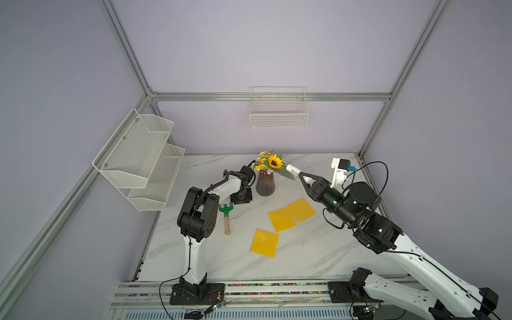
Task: Seal the envelope with a glue stick
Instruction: Pick up the lid from the center of the board.
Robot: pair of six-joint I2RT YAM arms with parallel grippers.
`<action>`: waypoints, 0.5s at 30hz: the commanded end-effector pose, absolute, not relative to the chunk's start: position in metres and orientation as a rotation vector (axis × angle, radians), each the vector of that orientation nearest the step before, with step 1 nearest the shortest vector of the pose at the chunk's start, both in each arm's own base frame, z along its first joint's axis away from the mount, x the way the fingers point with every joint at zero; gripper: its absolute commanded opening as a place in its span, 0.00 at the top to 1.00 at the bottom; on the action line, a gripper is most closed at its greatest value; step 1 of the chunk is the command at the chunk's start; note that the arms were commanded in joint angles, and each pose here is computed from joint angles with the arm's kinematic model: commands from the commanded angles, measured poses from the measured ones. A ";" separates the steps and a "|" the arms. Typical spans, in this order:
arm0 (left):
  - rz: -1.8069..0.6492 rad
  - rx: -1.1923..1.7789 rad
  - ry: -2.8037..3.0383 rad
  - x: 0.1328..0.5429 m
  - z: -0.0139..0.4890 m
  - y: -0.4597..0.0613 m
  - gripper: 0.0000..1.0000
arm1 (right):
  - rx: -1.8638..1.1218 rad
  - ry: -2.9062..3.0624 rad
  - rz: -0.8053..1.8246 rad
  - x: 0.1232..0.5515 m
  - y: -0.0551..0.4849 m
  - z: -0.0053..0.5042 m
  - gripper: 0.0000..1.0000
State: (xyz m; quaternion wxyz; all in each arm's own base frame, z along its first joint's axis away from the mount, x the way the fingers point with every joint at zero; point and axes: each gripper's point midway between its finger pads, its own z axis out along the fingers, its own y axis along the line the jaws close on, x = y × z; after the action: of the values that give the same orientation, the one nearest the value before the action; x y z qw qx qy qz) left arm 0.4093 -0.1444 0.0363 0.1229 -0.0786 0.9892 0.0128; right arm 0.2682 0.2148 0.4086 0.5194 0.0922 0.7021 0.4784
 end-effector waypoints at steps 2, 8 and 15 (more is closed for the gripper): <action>0.026 -0.208 2.880 0.415 0.043 -0.145 0.68 | 0.211 1.649 1.153 0.263 0.211 0.424 1.00; 0.028 -0.203 2.885 0.414 0.043 -0.144 0.72 | 0.212 1.654 1.152 0.264 0.212 0.423 1.00; -0.009 -0.190 2.850 0.408 0.066 -0.144 0.76 | 0.209 1.659 1.147 0.265 0.213 0.421 1.00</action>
State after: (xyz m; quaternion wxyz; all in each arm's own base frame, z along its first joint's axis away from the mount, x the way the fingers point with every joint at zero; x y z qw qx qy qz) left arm 0.4072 -0.1455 0.0370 0.1194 -0.0673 0.9905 0.0098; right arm 0.2682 0.2149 0.4076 0.5187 0.0915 0.7037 0.4769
